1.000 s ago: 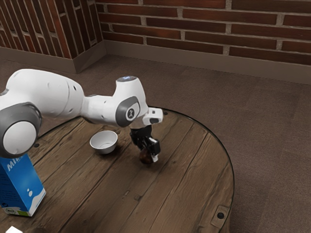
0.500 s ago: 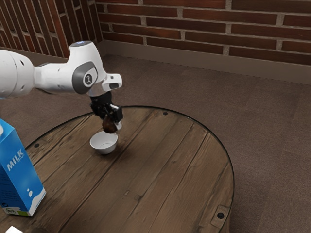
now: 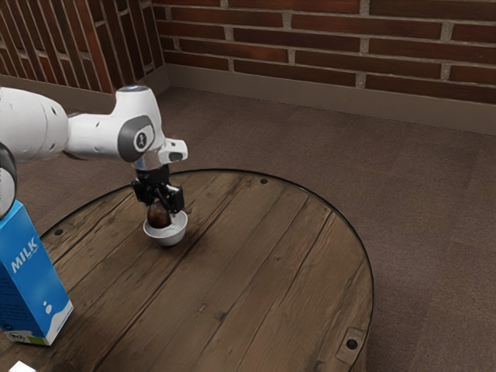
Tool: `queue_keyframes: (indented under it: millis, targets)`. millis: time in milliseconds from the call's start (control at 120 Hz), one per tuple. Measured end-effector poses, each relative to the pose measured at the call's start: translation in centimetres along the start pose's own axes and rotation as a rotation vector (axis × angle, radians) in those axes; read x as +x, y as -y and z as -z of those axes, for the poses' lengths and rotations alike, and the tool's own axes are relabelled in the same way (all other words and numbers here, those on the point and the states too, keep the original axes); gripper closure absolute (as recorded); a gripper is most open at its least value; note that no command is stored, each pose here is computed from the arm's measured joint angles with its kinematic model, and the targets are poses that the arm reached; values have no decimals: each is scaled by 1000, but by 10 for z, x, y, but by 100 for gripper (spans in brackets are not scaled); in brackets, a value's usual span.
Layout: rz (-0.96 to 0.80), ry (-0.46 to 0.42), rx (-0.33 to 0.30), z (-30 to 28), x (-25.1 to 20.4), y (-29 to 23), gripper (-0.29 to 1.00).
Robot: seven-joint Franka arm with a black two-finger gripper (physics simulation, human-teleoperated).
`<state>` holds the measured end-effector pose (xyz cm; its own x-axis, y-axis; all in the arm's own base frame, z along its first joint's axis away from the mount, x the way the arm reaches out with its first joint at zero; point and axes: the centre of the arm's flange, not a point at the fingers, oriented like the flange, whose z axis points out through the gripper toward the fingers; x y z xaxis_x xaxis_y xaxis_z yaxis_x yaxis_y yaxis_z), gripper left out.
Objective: Place the pear in the bowl.
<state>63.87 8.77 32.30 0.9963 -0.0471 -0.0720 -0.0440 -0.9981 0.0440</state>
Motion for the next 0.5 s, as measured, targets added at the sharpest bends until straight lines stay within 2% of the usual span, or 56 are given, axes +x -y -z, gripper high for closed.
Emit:
queue_keyframes:
  millis: [233,383,500]
  targets:
    - [-24,-21,2,16,2,-3,10]
    - [-133,-102,58,98,-12,-31,5]
    - [-289,-190,91,184,-17,-78,3]
